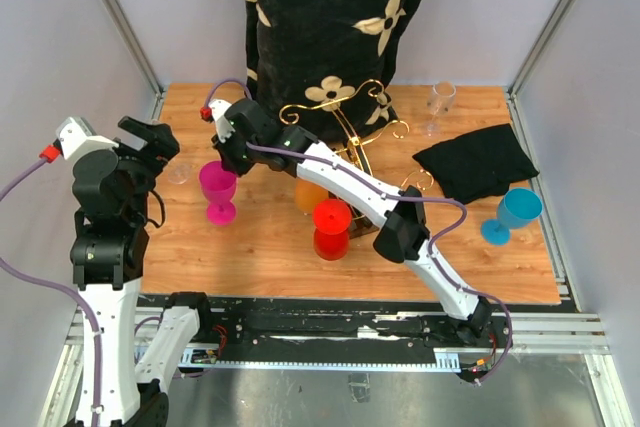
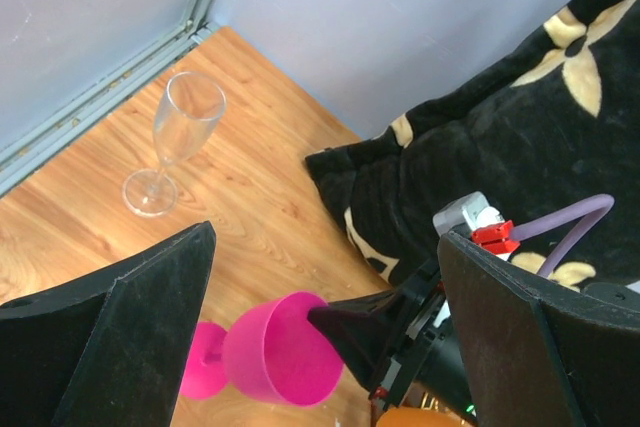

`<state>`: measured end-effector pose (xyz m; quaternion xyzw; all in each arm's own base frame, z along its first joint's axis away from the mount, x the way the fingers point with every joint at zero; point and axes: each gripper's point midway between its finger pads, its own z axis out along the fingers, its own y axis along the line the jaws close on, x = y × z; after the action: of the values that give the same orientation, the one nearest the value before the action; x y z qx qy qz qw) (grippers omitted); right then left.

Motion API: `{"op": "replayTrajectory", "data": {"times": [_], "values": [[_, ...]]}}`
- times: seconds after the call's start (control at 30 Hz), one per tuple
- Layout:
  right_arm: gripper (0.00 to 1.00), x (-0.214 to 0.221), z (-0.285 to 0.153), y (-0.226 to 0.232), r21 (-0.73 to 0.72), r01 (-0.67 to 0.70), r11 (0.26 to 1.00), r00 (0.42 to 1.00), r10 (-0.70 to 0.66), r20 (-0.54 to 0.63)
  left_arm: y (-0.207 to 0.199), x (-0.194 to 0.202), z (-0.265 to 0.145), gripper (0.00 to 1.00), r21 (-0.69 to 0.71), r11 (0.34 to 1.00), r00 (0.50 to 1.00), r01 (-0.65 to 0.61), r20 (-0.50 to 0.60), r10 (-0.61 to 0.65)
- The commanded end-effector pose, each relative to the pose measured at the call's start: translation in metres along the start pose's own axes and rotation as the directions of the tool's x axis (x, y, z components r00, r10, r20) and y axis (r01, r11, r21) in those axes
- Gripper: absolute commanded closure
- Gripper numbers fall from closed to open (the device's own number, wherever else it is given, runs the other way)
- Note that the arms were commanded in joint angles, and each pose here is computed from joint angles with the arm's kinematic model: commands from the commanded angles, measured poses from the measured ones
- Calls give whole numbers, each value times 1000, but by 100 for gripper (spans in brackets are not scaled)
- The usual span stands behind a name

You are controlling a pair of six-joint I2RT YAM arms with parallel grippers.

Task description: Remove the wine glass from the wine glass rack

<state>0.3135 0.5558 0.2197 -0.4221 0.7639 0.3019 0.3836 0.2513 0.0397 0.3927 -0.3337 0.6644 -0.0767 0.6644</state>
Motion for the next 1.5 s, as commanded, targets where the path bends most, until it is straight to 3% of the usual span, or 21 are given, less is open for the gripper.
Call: {"op": "replayTrajectory", "data": {"times": [0.0,0.1,0.47,0.7,0.9,1.03,1.27,1.37,1.47], "values": [[96,1,3,9,-52,-6,999,1000,6,-4,-2,3,3,0,20,1000,1000,21,4,-21],[90,6,7,13,-61,8,998,1000,-9,-16,-2,4,3,0,20,1000,1000,18,0,-18],[81,21,24,25,-68,44,997,998,-46,-37,1,6,4,0,13,1000,1000,3,2,-3],[77,10,14,22,-46,74,996,997,-75,-10,1,5,5,0,12,1000,1000,0,8,0],[67,-11,-2,26,-53,104,993,993,-101,57,2,3,3,0,8,1000,1000,1,14,-1],[60,-50,-35,44,-82,138,987,975,-121,186,7,-5,0,0,-21,1000,999,-10,40,11],[56,-110,-116,94,-190,274,943,894,-177,411,9,-18,-6,0,-40,999,996,-9,83,13],[50,-124,-156,85,-88,293,952,872,-228,433,6,-14,-5,0,-18,1000,998,-8,69,9],[37,-114,-184,44,114,273,955,897,-296,328,-5,3,0,0,53,999,1000,9,13,-9]]}}
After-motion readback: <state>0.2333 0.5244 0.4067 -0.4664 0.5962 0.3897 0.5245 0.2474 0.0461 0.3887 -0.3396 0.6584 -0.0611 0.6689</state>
